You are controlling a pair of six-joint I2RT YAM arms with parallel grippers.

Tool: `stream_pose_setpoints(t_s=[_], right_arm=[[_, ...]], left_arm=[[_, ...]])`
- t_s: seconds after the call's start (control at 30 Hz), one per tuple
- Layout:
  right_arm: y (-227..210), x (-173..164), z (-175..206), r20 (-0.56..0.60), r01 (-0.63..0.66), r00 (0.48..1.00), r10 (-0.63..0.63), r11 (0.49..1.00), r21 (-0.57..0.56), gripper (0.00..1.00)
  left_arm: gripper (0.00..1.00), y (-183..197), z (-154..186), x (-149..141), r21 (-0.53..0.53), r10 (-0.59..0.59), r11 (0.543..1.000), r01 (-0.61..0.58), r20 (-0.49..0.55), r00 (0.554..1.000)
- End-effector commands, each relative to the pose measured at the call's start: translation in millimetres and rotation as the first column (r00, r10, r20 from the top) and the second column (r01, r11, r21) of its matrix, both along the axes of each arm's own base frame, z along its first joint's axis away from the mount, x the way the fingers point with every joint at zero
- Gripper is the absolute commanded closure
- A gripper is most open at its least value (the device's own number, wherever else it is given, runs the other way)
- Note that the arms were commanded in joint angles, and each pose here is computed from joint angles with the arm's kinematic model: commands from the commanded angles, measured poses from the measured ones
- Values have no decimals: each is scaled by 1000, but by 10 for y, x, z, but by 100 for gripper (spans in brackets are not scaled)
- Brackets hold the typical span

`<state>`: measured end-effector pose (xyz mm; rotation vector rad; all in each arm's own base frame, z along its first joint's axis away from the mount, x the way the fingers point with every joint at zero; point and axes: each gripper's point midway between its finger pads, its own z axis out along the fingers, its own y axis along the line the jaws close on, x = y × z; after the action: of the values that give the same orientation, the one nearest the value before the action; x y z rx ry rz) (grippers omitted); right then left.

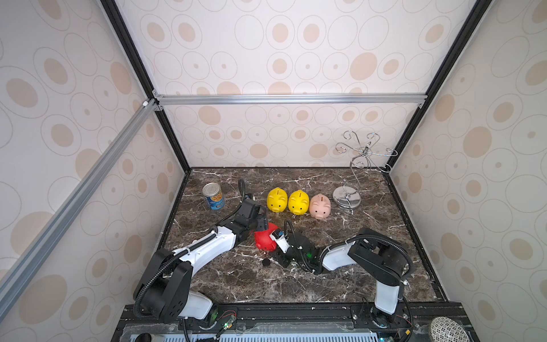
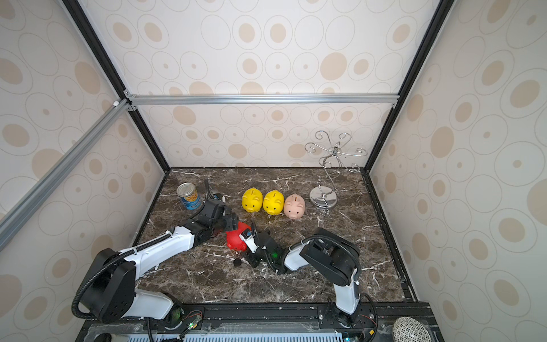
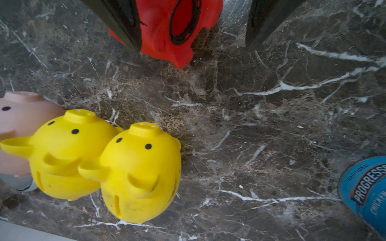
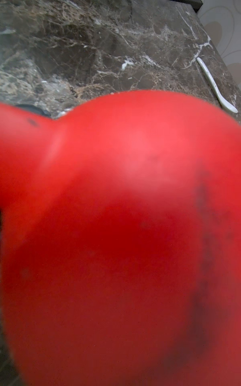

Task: Open piggy banks
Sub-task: Adjust the piggy bank at the center of the board.

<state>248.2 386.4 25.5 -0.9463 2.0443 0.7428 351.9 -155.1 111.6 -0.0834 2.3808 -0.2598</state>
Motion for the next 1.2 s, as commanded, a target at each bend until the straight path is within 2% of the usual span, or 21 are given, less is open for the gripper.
stream_pose_setpoints(t_s=[0.0,0.33,0.8,1.0,1.17], right_arm=[[22,92,-15,29,24,999,-24,1000,-6,61],[58,138,25,80,0,997,2,1000,-30,65],[148,186,347,142,-24,990,23,1000,3,73],[165,175,607,180,-33,983,30,999,15,79],[210,159,785,210,-49,976,50,999,-12,79]], left_arm=[[22,126,39,20,3,48,999,-48,13,999],[23,371,-82,-7,72,134,988,-134,15,991],[24,414,-176,-123,25,157,987,-157,18,987],[24,421,-223,-170,-5,168,986,-168,21,986],[23,438,-268,-214,-25,178,984,-177,25,984]])
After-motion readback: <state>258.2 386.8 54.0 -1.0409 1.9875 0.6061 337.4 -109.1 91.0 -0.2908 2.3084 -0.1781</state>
